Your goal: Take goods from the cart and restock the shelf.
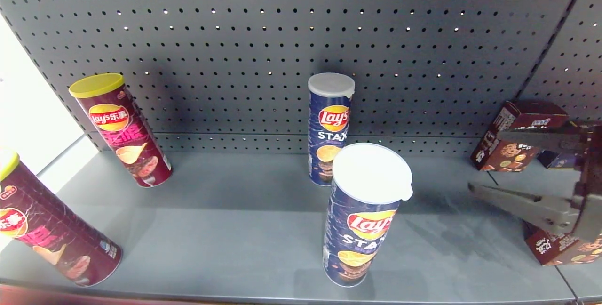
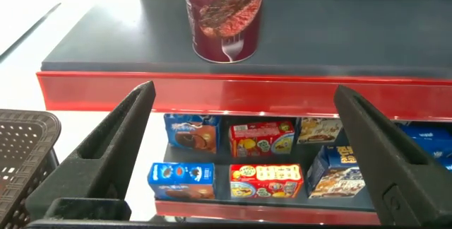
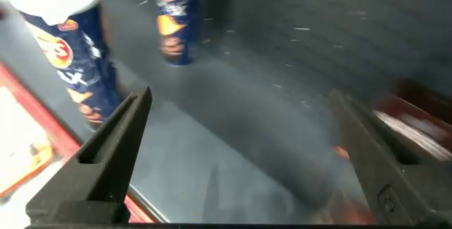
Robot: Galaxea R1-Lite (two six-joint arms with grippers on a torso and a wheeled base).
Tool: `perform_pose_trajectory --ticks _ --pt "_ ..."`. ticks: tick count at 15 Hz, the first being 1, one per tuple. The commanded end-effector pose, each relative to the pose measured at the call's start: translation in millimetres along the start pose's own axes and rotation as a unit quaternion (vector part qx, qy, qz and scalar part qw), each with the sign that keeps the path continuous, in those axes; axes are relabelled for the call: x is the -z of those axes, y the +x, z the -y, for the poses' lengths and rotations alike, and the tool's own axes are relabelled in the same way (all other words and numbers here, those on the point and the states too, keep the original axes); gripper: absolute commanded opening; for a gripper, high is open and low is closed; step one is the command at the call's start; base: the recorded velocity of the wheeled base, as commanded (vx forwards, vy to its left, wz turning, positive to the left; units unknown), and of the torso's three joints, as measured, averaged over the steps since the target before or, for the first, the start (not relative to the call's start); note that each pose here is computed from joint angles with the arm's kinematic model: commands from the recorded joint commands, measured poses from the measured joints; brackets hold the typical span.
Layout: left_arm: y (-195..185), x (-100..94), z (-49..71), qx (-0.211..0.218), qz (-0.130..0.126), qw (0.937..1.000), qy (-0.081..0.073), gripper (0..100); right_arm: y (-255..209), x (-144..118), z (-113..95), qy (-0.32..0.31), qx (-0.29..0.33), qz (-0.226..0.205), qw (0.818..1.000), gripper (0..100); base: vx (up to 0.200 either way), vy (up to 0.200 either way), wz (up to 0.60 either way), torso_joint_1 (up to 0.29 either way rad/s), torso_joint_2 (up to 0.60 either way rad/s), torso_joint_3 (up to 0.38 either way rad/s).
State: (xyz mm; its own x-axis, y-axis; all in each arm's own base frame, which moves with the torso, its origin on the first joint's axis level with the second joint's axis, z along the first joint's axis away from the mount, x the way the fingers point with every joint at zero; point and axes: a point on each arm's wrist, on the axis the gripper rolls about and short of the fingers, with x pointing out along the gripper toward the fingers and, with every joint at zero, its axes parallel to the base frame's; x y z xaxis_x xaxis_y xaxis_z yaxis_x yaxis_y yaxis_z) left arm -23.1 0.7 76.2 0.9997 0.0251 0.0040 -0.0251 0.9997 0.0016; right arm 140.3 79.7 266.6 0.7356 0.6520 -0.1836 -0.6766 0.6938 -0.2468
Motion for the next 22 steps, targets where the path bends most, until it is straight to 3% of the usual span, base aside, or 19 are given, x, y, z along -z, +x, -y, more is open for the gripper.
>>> perform_pose_trajectory --ticks 1,6,22 --pt "0.1 -0.1 0.0 0.000 0.000 1.0000 0.000 100 30.8 16.1 -5.7 0.007 -0.036 -0.046 0.998 100 0.000 0.000 0.00 0.000 0.00 0.000" --pt "0.1 -0.1 0.0 0.000 0.000 1.0000 -0.001 100 39.4 30.5 -23.0 0.003 -0.072 -0.077 0.994 100 0.000 0.000 0.00 0.000 0.00 0.000" --pt "0.2 0.3 0.0 0.000 -0.001 1.0000 -0.002 100 81.0 47.2 -32.1 0.006 -0.105 -0.133 0.986 100 0.000 0.000 0.00 0.000 0.00 0.000"
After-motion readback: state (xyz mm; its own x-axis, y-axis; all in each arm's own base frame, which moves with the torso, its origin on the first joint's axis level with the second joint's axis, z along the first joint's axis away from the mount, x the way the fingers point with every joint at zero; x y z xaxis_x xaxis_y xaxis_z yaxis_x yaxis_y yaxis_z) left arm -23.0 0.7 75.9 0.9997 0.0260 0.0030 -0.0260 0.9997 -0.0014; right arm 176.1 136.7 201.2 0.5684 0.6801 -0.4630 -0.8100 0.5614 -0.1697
